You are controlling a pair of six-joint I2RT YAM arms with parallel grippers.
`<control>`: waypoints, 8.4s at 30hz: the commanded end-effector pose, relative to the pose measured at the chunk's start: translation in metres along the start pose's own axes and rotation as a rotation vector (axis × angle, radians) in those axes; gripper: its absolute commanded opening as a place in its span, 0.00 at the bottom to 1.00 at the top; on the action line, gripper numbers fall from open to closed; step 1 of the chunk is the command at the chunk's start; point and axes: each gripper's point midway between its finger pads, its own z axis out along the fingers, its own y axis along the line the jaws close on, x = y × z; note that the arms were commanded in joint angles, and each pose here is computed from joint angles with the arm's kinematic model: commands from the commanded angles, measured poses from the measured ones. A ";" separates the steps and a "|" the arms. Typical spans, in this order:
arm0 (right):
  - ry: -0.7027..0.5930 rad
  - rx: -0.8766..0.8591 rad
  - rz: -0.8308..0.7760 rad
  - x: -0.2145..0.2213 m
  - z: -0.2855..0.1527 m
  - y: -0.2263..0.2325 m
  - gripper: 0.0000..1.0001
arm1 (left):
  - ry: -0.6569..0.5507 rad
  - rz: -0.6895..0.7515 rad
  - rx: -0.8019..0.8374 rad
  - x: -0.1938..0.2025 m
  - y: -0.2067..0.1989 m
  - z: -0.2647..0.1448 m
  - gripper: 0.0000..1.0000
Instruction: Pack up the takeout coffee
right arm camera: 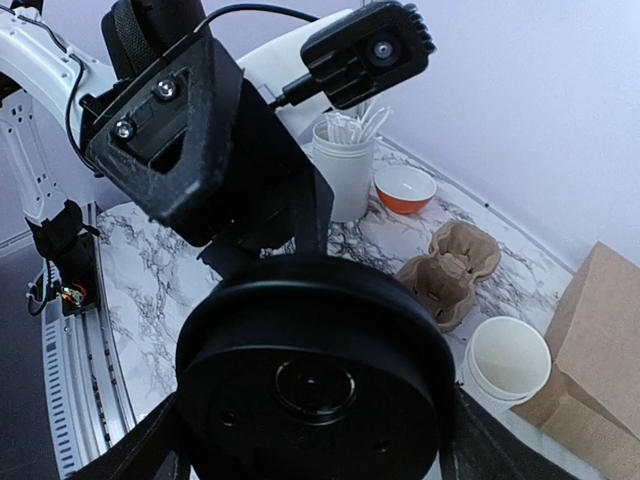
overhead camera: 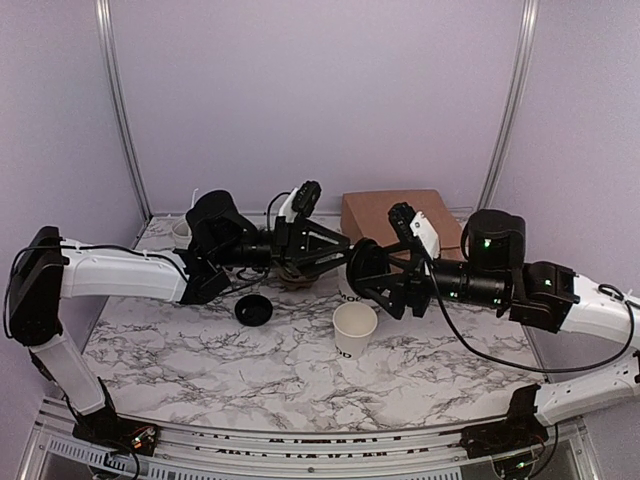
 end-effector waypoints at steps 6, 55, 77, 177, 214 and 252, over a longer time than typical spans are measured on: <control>0.174 0.126 0.044 0.025 0.008 -0.025 0.77 | -0.129 -0.001 -0.303 -0.013 0.064 -0.050 0.50; 0.685 0.140 0.187 0.122 0.071 -0.055 0.80 | -0.129 0.026 -0.691 0.012 0.114 -0.106 0.50; 0.730 0.139 0.195 0.130 0.077 -0.055 0.85 | -0.125 0.025 -0.695 0.015 0.116 -0.107 0.50; 0.823 0.132 0.206 0.145 0.073 -0.053 0.88 | -0.083 -0.001 -0.698 0.019 0.134 -0.094 0.50; 0.325 0.131 0.666 0.124 0.028 -0.095 0.68 | -0.031 -0.027 -0.945 0.052 0.182 -0.067 0.45; 0.347 0.139 0.761 0.169 0.031 -0.092 0.56 | 0.102 0.111 -1.162 0.059 0.204 -0.054 0.45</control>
